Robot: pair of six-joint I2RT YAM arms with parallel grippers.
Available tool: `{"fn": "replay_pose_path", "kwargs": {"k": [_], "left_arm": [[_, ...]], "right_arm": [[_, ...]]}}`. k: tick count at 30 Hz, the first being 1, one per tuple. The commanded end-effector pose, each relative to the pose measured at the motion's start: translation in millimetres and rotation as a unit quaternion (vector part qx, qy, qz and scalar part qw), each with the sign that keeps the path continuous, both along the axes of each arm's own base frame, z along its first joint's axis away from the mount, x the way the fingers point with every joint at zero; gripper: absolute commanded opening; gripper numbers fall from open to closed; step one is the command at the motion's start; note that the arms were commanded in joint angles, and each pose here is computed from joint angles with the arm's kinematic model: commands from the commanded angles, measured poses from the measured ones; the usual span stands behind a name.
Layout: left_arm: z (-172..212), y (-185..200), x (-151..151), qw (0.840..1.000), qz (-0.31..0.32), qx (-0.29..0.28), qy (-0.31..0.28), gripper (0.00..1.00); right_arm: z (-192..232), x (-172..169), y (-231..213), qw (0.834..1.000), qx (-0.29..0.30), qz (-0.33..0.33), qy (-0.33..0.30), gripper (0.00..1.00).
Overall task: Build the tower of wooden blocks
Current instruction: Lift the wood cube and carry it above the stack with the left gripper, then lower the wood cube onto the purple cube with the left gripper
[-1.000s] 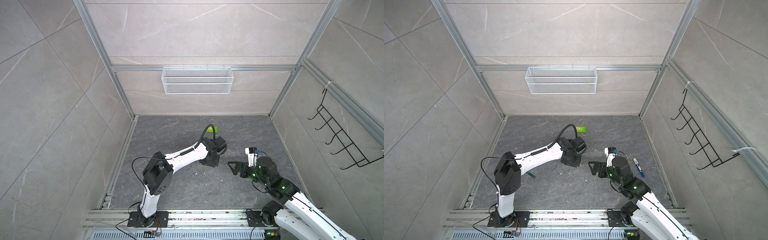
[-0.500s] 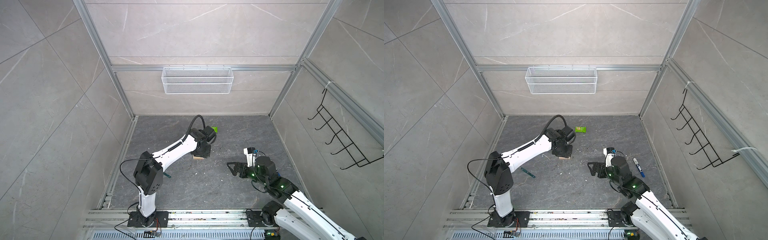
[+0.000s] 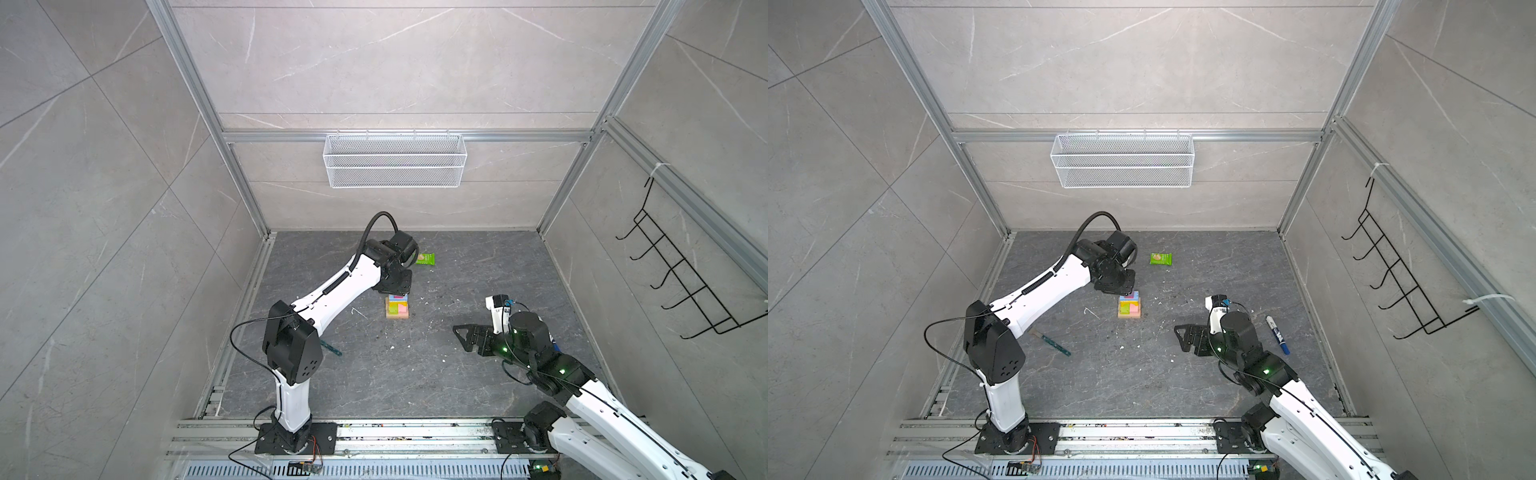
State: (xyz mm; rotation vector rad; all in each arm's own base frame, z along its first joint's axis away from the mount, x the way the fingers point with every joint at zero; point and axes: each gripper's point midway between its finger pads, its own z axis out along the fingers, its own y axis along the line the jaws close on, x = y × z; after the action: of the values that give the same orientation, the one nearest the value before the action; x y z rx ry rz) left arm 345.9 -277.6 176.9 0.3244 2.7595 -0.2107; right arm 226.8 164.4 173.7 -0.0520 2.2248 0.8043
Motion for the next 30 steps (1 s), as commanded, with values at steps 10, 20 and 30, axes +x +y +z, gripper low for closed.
{"fn": "replay_pose_path", "kwargs": {"k": [10, 20, 30], "left_arm": [[-11.5, -7.0, 18.4, 1.0, -0.022, 0.001, 0.004, 0.19], [-25.4, -14.4, 23.5, 1.0, -0.024, 0.001, 0.016, 0.19], [-31.8, -16.2, 28.4, 0.999, -0.028, 0.008, 0.022, 0.2]], "right_arm": [[9.1, 0.4, 2.3, 1.0, -0.004, 0.01, -0.011, 0.96], [6.7, 0.3, 1.5, 1.0, -0.005, 0.008, -0.009, 0.97], [5.2, 0.5, 0.8, 1.0, -0.007, 0.006, -0.007, 0.97]]}}
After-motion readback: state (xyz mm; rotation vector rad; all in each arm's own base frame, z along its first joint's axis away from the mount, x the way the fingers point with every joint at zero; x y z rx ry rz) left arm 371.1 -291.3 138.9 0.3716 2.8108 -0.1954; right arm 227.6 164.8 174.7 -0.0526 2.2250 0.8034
